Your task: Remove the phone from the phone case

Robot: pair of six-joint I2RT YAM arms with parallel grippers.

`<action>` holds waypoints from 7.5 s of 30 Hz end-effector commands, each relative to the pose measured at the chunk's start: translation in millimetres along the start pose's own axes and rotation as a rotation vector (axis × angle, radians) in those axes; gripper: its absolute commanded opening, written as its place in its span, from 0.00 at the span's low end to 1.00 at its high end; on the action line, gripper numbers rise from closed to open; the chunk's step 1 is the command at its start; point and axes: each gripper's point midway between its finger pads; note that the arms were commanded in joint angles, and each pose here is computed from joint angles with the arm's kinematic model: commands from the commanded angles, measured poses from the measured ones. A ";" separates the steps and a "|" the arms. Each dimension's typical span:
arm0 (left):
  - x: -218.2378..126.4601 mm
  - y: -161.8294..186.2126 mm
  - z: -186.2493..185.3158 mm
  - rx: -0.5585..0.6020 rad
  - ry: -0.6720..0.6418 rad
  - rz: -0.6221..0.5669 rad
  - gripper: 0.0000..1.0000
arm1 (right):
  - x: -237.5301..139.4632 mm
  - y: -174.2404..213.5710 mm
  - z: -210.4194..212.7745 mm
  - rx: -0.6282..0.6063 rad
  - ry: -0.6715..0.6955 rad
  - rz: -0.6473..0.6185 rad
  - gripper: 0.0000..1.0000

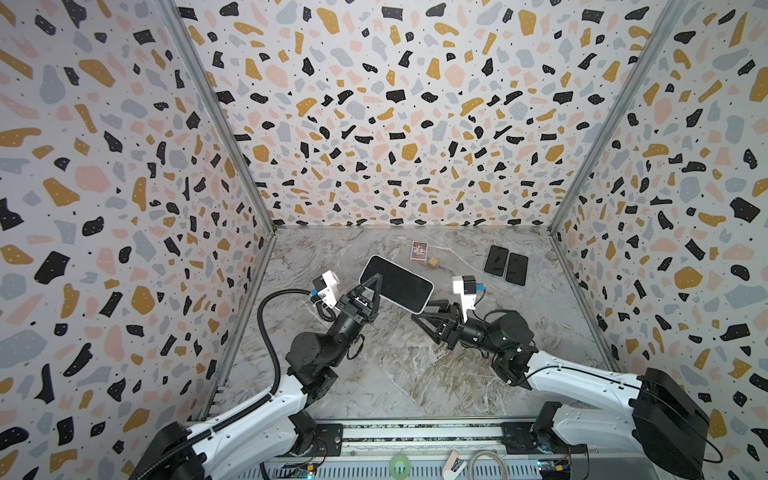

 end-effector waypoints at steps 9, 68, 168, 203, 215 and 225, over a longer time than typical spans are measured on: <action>-0.1 -13.3 -33.9 0.021 0.111 -0.062 0.00 | -14.7 -16.4 39.4 0.014 -0.160 -0.091 0.55; 12.8 2.4 -29.3 -0.051 0.007 0.044 0.00 | 14.7 -15.5 10.9 -0.199 -0.029 0.021 0.03; 28.0 23.8 -24.1 -0.089 -0.075 0.169 0.00 | 0.4 -6.3 -26.3 -0.421 0.151 0.120 0.06; 50.6 57.6 -15.0 0.090 0.055 0.470 0.00 | -96.7 -37.1 -6.8 0.108 0.199 -0.014 0.79; 49.1 59.5 -8.0 0.058 0.066 0.471 0.00 | -88.5 -48.1 14.0 0.125 0.039 -0.060 0.69; 49.9 59.9 -5.2 0.053 0.068 0.470 0.00 | -86.0 -51.4 17.0 0.124 0.015 -0.065 0.47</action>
Point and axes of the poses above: each gripper's point midway between its finger pads, its own x axis out along the fingers, its own z axis along the line the jaws close on, y = z × x, and after that the axes turned 1 degree about x, right-handed
